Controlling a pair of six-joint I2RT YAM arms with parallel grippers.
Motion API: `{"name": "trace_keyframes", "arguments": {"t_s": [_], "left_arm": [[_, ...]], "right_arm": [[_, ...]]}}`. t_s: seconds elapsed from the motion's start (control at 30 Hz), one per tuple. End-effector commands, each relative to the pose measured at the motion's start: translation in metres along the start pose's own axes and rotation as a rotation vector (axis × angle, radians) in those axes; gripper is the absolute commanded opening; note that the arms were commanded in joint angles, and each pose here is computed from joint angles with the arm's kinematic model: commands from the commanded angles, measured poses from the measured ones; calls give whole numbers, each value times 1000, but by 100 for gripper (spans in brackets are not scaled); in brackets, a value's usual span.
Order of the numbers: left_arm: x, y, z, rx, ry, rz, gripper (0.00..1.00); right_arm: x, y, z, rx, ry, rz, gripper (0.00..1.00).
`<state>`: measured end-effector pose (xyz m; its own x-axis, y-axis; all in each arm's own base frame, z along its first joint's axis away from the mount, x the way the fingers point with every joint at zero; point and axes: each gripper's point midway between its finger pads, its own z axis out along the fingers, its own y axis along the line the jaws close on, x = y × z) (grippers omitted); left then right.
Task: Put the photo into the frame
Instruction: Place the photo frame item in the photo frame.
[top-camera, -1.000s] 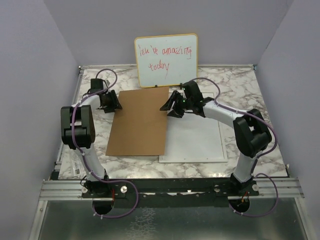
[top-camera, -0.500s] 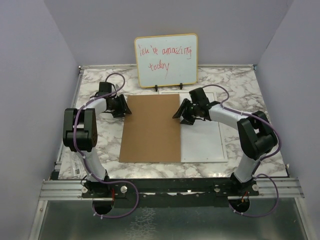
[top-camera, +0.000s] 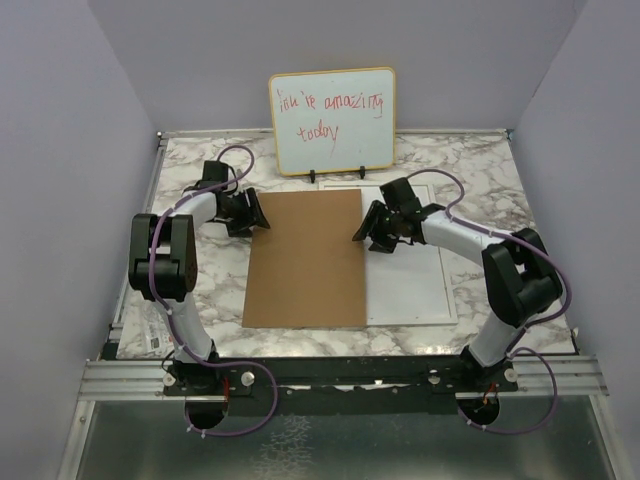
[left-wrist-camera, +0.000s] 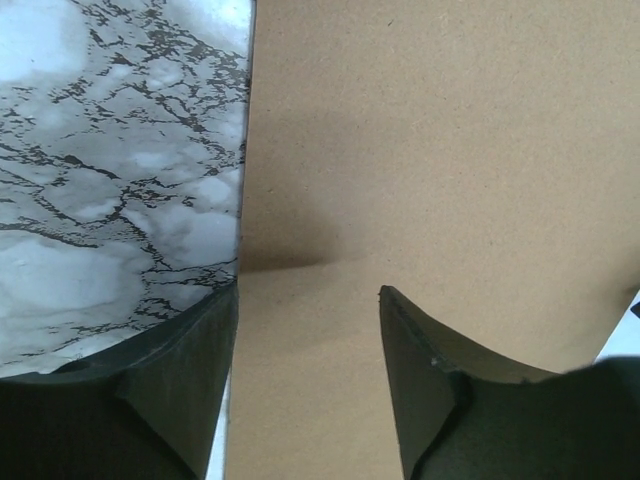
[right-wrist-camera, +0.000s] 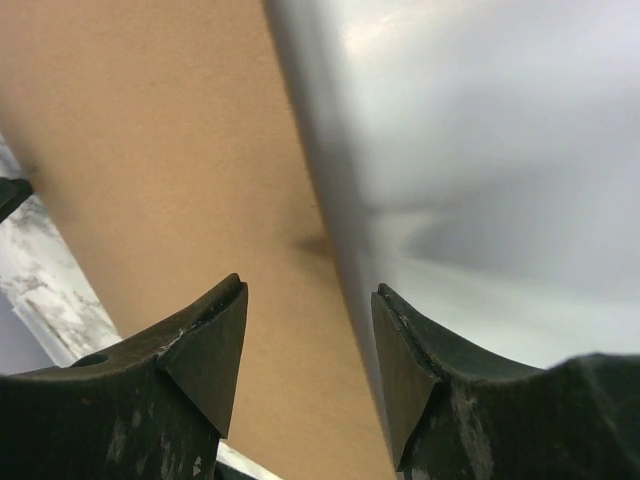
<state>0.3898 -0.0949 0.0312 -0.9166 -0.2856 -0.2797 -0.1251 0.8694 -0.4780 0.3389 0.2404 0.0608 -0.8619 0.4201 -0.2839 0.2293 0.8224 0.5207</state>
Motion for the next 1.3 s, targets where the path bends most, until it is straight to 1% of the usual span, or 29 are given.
{"name": "trace_keyframes", "arguments": {"t_s": [0.0,0.1,0.23,0.4,0.5,0.6,0.73,0.83,1.0,1.1,1.13,1.17,1.2,1.23,1.27], "left_arm": [[89,51,11,-209,297,-90,67],[89,52,10,-214,295,-91,71],[91,50,10,-197,304,-93,71],[95,44,14,-154,328,-99,71],[96,40,15,-131,334,-103,70],[96,35,15,-105,335,-105,68],[94,31,15,-88,334,-109,66],[92,30,15,-85,328,-108,65],[89,28,16,-76,321,-116,65],[87,18,18,-39,322,-114,65],[85,17,18,-42,314,-111,65],[84,16,18,-44,307,-112,66],[82,16,18,-43,301,-111,67],[82,15,17,-41,298,-112,68],[80,14,17,-37,293,-111,70]], "right_arm": [[-3,-21,3,87,-5,-22,57],[1,-3,8,-23,29,-72,57],[10,20,12,-154,100,-129,56],[23,41,5,-295,178,-152,56],[22,59,-11,-400,154,-182,52],[19,82,-34,-543,119,-236,48],[22,101,-58,-700,98,-276,47],[22,108,-62,-744,95,-277,48],[17,114,-60,-769,78,-255,58],[12,118,-53,-768,82,-244,58],[11,119,-51,-759,86,-238,56],[9,120,-50,-749,87,-232,52],[8,120,-49,-739,93,-231,46],[6,120,-47,-722,91,-229,37],[4,119,-47,-708,83,-227,26]]}}
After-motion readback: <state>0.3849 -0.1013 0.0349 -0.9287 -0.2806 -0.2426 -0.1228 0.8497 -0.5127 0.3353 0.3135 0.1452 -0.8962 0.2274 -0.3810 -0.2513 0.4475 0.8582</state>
